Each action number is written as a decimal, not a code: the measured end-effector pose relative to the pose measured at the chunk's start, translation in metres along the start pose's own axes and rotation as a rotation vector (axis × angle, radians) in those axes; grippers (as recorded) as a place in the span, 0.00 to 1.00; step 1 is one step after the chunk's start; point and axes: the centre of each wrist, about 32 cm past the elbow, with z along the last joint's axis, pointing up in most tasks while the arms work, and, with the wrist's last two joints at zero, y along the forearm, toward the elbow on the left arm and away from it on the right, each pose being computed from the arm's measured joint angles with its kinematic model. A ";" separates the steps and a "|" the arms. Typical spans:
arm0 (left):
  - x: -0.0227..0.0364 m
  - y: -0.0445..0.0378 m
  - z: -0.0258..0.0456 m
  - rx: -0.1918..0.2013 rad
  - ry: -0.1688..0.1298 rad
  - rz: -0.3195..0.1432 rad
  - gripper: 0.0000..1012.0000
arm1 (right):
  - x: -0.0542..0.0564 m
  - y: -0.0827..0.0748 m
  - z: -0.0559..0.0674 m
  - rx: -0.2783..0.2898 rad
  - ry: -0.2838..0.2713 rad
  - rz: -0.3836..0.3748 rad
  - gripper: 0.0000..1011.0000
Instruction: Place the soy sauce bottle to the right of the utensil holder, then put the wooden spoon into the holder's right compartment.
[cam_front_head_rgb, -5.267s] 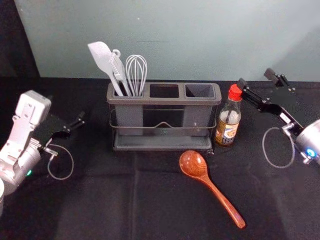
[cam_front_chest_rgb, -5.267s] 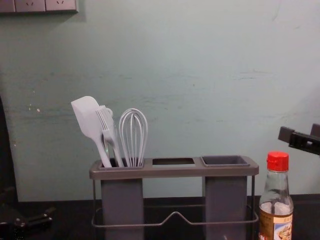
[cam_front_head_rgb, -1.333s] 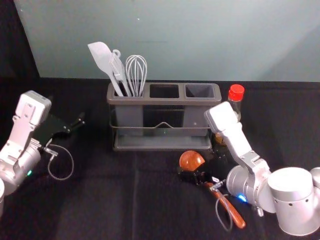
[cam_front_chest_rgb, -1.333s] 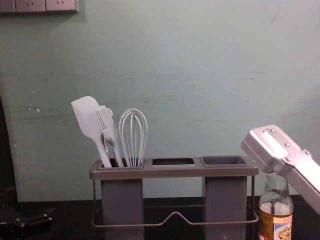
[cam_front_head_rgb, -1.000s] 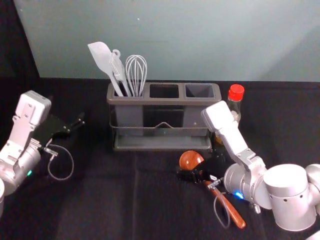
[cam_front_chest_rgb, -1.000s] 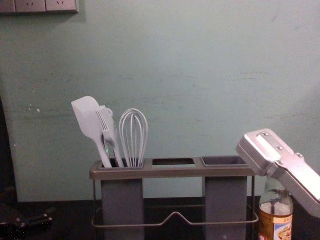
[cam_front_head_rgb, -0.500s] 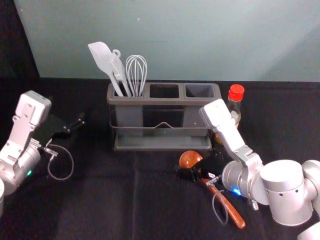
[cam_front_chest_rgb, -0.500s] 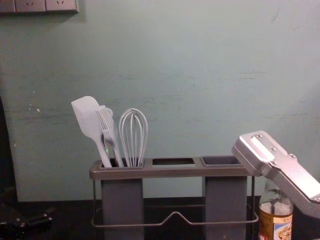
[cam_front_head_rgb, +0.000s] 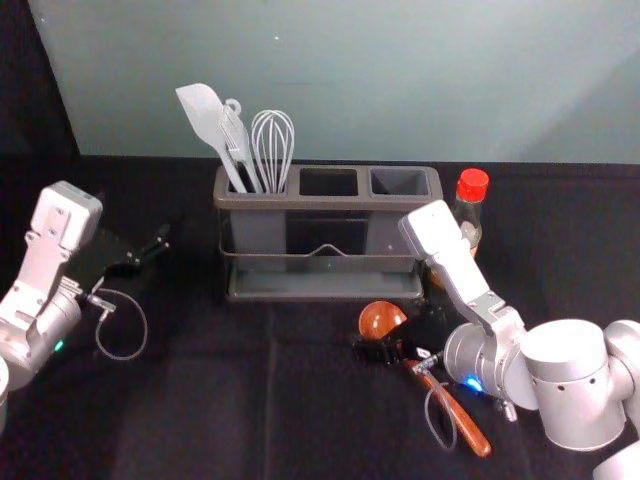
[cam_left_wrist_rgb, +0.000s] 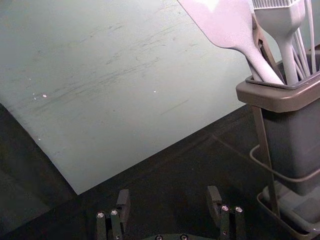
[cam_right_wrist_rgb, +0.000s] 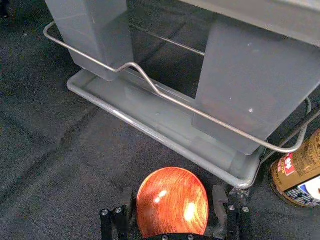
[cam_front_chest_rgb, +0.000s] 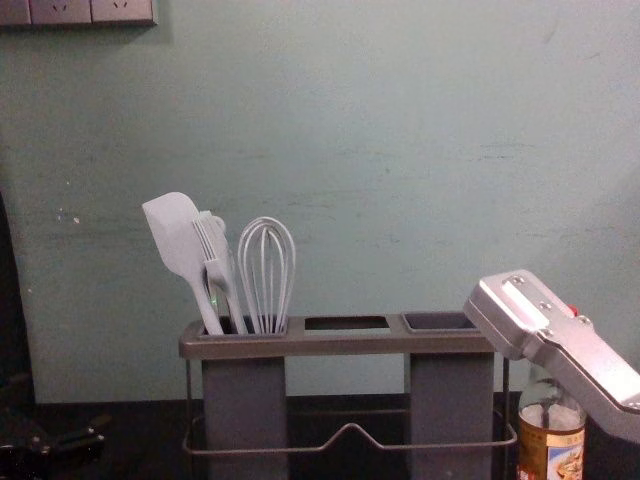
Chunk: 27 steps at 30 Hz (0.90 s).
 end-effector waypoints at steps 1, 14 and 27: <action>0.0000 0.0000 0.0000 0.000 0.000 0.000 0.99 | 0.000 0.000 0.000 -0.001 0.001 0.001 0.99; 0.0000 0.0000 0.0000 0.000 0.000 0.000 0.99 | 0.001 0.002 -0.003 0.000 0.004 0.008 0.94; 0.0000 0.0000 0.0000 0.000 0.000 0.000 0.99 | 0.002 -0.002 -0.001 0.011 0.006 0.006 0.83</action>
